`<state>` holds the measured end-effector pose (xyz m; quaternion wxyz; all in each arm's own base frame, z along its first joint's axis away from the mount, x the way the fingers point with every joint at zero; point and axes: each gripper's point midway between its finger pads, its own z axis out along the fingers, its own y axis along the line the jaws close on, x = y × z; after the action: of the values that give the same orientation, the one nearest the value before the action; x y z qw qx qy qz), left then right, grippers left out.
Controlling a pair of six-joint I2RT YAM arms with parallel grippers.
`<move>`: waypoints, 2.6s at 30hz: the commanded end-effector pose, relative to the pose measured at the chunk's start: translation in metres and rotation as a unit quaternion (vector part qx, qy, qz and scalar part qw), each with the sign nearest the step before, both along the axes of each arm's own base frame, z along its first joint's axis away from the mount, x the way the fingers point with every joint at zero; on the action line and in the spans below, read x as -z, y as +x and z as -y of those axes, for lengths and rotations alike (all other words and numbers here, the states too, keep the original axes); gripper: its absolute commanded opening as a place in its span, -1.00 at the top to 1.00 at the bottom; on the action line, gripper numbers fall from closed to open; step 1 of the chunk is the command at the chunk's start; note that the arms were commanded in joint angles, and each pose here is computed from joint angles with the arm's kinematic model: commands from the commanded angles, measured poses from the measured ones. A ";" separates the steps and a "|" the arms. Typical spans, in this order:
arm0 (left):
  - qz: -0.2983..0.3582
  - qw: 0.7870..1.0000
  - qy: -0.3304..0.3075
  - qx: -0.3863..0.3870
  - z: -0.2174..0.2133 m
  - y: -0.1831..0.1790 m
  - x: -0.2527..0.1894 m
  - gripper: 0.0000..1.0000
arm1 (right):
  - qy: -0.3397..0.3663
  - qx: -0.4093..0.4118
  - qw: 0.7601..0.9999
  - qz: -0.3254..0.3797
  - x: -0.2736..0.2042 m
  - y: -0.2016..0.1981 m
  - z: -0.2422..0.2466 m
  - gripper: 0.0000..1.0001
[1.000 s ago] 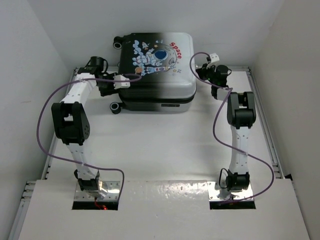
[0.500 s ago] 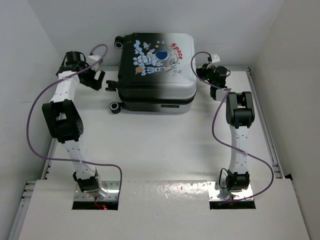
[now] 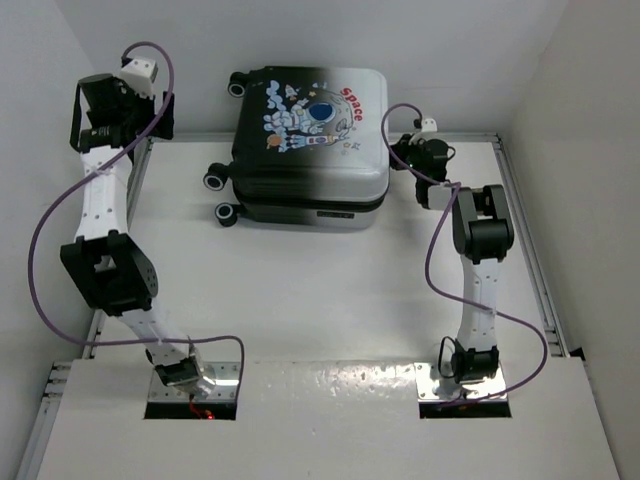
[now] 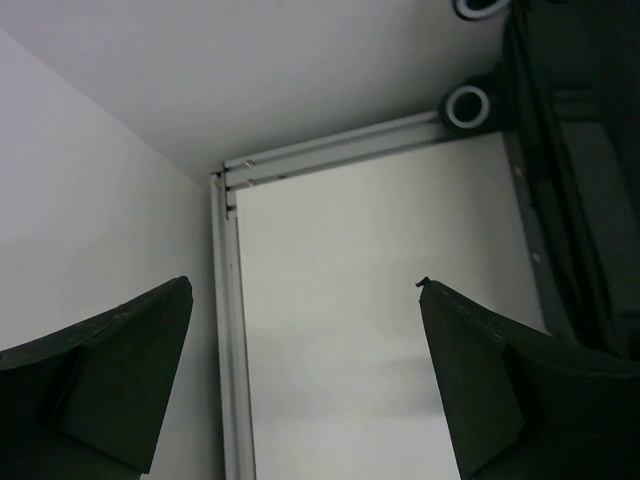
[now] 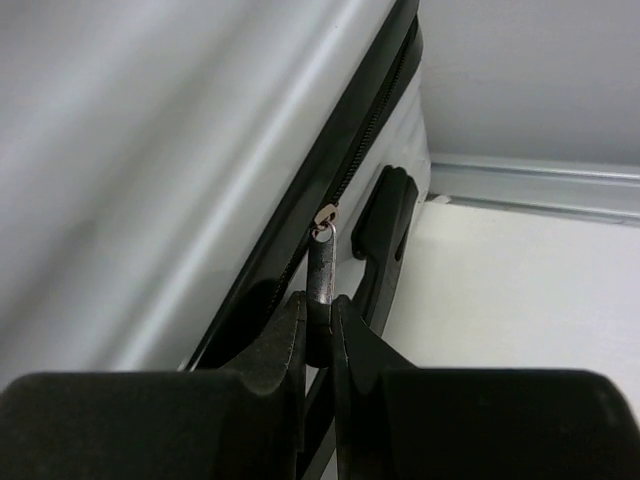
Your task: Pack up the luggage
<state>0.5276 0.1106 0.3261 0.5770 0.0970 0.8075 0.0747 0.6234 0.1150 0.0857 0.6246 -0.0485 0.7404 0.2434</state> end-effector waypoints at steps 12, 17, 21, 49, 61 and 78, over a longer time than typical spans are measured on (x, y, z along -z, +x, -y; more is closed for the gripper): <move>-0.032 0.966 0.067 0.246 0.092 -0.090 0.036 -0.80 | 0.130 -0.325 0.937 0.006 -0.115 -0.185 -0.224 1.00; -0.009 0.941 0.080 0.329 0.156 -0.110 0.010 -0.72 | 0.055 -0.217 0.974 -0.020 -0.076 -0.158 -0.191 1.00; -0.039 0.909 0.076 0.409 0.219 -0.142 0.004 -0.67 | -0.031 -0.131 0.991 0.002 -0.049 -0.107 -0.163 1.00; 0.043 0.940 0.167 0.294 0.309 -0.188 0.166 -0.48 | -0.032 -0.067 0.991 0.111 -0.053 -0.069 -0.092 1.00; 0.090 0.894 0.281 0.337 0.360 -0.182 0.182 -0.42 | -0.006 -0.089 0.992 0.090 -0.043 -0.076 -0.097 1.00; -0.026 0.914 0.383 0.132 0.378 -0.075 0.252 -0.28 | 0.006 -0.087 0.993 0.085 -0.043 -0.068 -0.076 1.00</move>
<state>0.4455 -0.2904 0.0720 0.4979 0.4571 0.6915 0.2549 0.5210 0.2395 0.0947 0.5996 -0.1767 0.7035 0.3382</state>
